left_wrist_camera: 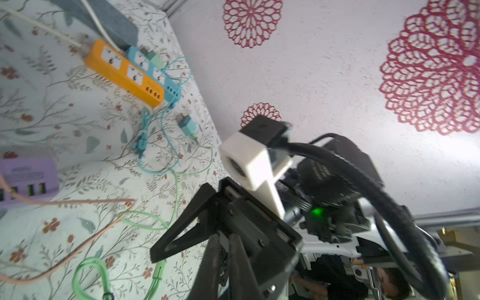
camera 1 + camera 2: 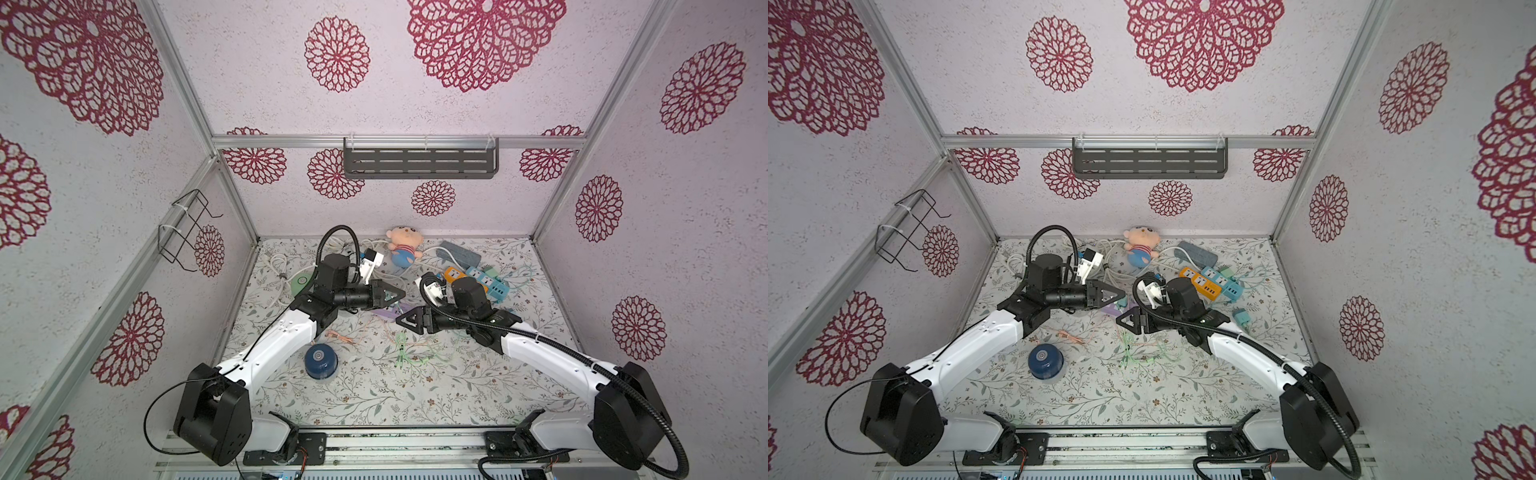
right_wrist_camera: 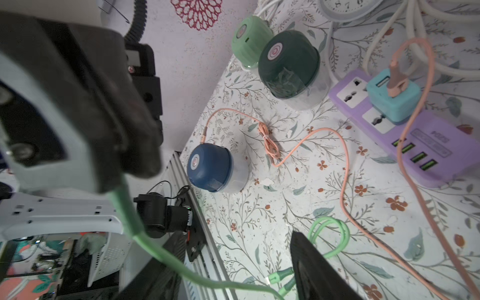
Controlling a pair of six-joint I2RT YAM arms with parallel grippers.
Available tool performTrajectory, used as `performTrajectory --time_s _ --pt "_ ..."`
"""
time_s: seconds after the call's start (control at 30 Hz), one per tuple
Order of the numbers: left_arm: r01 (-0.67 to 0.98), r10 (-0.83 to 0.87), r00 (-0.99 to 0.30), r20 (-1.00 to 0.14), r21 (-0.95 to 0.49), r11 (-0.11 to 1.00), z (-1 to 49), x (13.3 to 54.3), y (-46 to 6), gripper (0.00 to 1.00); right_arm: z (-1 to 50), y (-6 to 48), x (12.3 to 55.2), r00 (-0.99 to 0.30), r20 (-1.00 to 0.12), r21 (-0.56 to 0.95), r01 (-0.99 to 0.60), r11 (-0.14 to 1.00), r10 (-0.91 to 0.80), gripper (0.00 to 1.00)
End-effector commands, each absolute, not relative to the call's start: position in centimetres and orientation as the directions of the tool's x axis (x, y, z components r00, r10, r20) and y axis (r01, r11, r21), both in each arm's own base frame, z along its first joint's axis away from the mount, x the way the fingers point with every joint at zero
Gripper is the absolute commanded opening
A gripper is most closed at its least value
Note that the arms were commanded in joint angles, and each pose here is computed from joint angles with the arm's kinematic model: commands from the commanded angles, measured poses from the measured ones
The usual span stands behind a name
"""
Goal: Charge the cordless meat grinders
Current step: Pick up the charging cable from the center of the board.
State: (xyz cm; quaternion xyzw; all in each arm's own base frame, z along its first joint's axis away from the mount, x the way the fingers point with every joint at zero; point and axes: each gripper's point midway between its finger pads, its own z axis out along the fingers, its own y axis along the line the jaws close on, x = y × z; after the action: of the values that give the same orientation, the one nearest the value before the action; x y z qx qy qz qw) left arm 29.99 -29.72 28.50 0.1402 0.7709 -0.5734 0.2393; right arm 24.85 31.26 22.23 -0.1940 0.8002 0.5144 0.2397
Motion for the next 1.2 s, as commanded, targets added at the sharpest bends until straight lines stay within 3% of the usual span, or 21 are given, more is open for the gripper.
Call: performTrajectory --time_s 0.0,0.2,0.3,0.43,0.57,0.6,0.67,0.7,0.77,0.87,0.97,1.07,1.17 --pt "0.586 0.021 -0.805 -0.593 -0.788 0.189 31.1 29.0 -30.2 0.0 27.0 31.4 23.4 -0.746 -0.664 0.723 -0.659 0.208 -0.055 0.59" --pt "0.577 0.032 -0.812 -0.582 -0.796 0.182 31.4 29.7 -30.3 0.0 29.3 31.0 22.5 -0.707 -0.705 0.696 -0.704 0.143 -0.049 0.58" --pt "0.574 0.032 -0.815 -0.578 -0.8 0.176 31.6 29.7 -30.4 0.0 30.1 30.9 22.4 -0.694 -0.719 0.685 -0.718 0.124 -0.043 0.51" --pt "0.57 0.022 -0.817 -0.576 -0.801 0.18 31.9 29.9 -30.4 0.0 30.5 31.1 22.4 -0.689 -0.723 0.682 -0.723 0.107 -0.048 0.36" --pt "0.565 0.004 -0.818 -0.575 -0.802 0.194 32.2 30.2 -30.3 0.0 30.3 31.1 22.8 -0.693 -0.719 0.684 -0.719 0.127 -0.05 0.14" --pt "0.559 -0.004 -0.821 -0.571 -0.804 0.201 32.3 30.4 -30.3 0.1 30.1 31.1 23.0 -0.695 -0.717 0.684 -0.715 0.144 -0.051 0.09" --pt "0.538 -0.029 -0.828 -0.559 -0.809 0.239 32.2 31.0 -30.0 0.46 29.4 30.9 23.7 -0.695 -0.717 0.673 -0.711 0.204 -0.055 0.0" --pt "0.519 -0.047 -0.834 -0.55 -0.81 0.274 32.0 31.4 -29.6 0.61 28.9 30.7 24.2 -0.697 -0.715 0.665 -0.703 0.251 -0.059 0.0" --pt "0.446 -0.113 -0.846 -0.522 -0.806 0.389 31.4 32.8 -27.8 0.74 27.9 29.9 25.9 -0.672 -0.738 0.605 -0.699 0.382 -0.06 0.0" --pt "0.259 -0.227 -0.864 -0.45 -0.783 0.566 29.7 34.8 -24.0 0.71 25.9 27.7 28.9 -0.635 -0.769 0.469 -0.638 0.611 -0.073 0.0" --pt "0.127 -0.271 -0.884 -0.381 -0.753 0.645 28.0 35.2 -21.9 0.63 24.3 25.3 31.7 -0.593 -0.796 0.284 -0.541 0.791 -0.12 0.0" --pt "0.069 -0.286 -0.906 -0.313 -0.774 0.629 27.1 35.5 -22.3 0.64 23.5 24.7 33.2 -0.564 -0.806 0.155 -0.494 0.856 -0.18 0.0" --pt "0.048 -0.287 -0.923 -0.257 -0.816 0.575 26.7 35.9 -23.9 0.61 23.3 25.5 33.8 -0.553 -0.81 0.131 -0.496 0.859 -0.196 0.0"
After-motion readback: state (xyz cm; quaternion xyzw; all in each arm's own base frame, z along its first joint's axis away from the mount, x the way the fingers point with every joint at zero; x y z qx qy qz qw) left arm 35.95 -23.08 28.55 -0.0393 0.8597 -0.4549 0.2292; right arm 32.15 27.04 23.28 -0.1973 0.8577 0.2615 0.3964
